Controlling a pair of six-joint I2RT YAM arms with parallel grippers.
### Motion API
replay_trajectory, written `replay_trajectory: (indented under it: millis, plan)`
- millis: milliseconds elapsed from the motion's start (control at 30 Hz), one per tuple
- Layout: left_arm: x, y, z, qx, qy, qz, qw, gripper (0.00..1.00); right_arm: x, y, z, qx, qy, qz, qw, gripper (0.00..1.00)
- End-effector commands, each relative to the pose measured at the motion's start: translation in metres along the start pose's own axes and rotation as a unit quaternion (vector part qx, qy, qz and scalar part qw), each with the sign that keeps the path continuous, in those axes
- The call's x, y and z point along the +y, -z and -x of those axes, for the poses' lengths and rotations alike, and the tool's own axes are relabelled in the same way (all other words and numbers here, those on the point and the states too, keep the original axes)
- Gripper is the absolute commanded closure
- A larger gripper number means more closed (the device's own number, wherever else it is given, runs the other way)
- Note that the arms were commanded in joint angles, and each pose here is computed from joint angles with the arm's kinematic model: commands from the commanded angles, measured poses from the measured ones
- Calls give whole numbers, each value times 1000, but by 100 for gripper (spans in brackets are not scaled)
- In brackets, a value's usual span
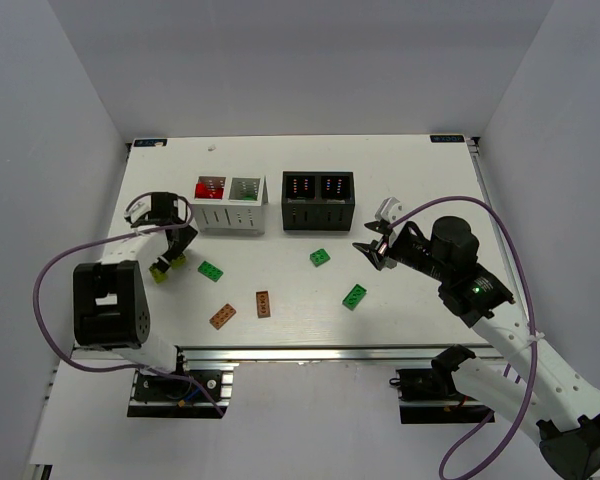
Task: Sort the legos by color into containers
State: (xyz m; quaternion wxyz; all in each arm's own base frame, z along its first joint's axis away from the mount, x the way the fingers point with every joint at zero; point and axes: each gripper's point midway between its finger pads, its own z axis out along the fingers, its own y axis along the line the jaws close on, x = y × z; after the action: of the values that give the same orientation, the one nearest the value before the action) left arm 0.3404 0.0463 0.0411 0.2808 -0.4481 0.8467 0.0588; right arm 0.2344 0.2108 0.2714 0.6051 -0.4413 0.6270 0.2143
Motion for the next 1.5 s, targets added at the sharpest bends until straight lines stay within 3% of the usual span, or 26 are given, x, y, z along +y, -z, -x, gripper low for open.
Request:
replay_trajectory:
  millis: [0, 1033, 1467]
  plan:
    - [-1, 26, 25, -54, 7, -17, 998, 6, -1, 2, 11, -22, 10, -3, 1000, 44]
    - [2, -9, 4, -7, -57, 18, 998, 6, 0, 5, 15, -30, 11, -4, 999, 44]
    - [2, -12, -1, -1, -63, 11, 998, 16, 0, 7, 16, -32, 12, -5, 999, 44]
